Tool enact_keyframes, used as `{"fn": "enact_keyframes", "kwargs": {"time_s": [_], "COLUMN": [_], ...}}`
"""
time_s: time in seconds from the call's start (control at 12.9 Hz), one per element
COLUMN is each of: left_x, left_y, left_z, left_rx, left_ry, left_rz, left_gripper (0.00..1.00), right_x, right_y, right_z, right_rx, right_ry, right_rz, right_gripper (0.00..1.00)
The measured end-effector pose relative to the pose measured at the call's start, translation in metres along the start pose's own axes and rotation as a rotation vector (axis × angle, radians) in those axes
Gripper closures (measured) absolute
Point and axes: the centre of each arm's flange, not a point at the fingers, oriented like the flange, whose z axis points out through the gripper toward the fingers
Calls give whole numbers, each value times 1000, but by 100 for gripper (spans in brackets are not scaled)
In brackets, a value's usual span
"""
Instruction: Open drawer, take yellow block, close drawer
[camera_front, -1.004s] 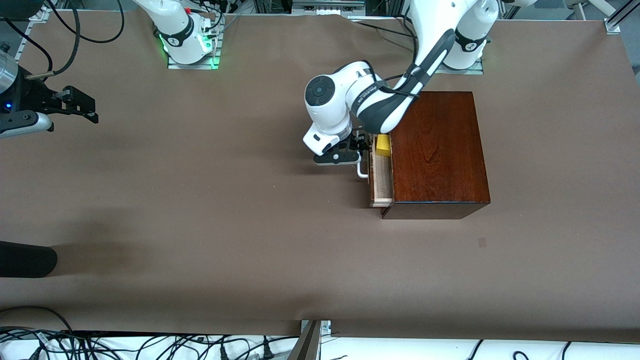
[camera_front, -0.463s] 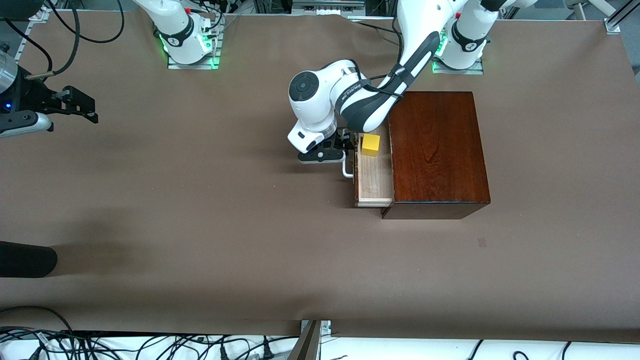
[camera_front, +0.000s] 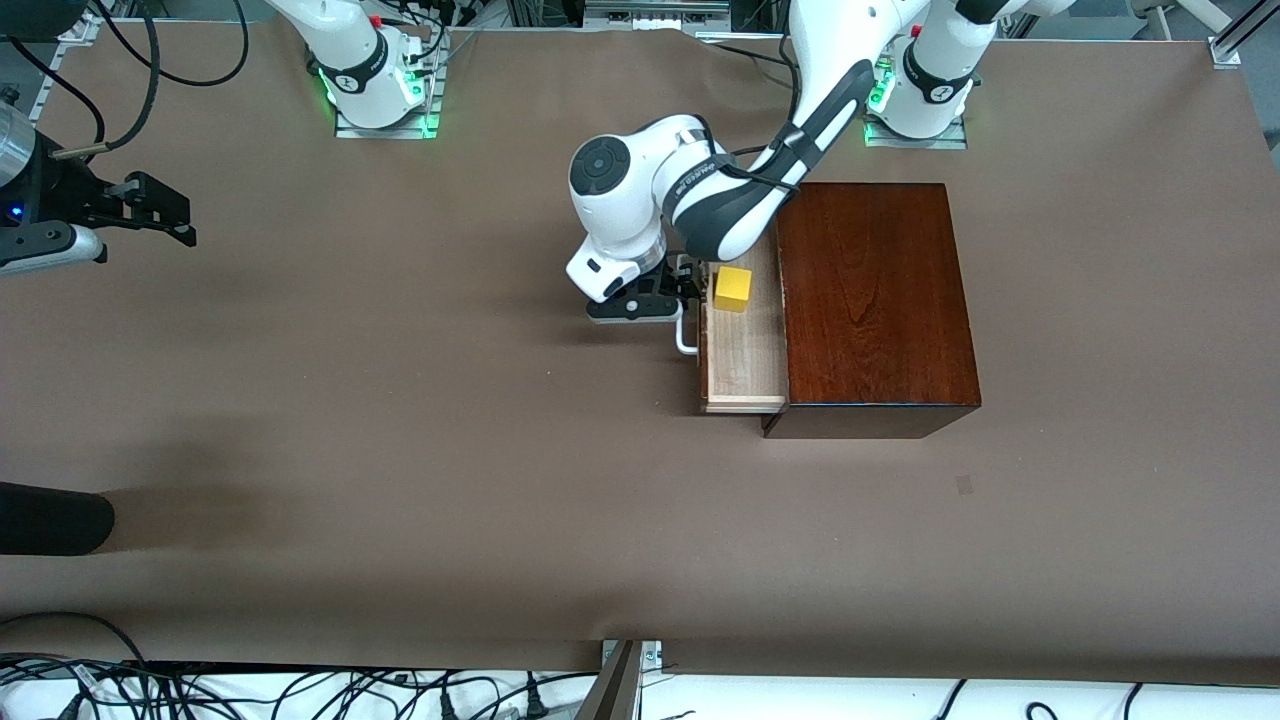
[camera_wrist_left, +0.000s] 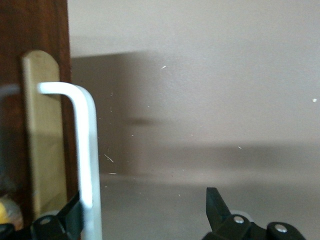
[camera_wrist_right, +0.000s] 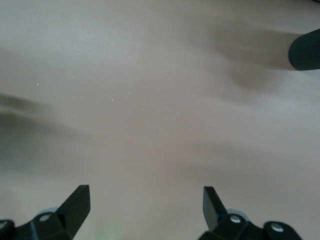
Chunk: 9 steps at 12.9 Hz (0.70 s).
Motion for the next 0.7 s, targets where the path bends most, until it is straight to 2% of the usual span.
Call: {"fn": "enact_keyframes", "kwargs": {"time_s": [0.46,0.7], "left_x": [8,31], "left_y": [-9,-56], "left_z": [-54,-117], "left_rx": [74,96], "left_ry": [-15,6], "left_rz": [4,53], "left_gripper": [0,0], "right_x": [0,0], "right_y": [0,0], "right_z": [0,0], "right_rx": [0,0], "right_ry": [-1,1], "right_rz": [0,0], "right_gripper": [0,0]}}
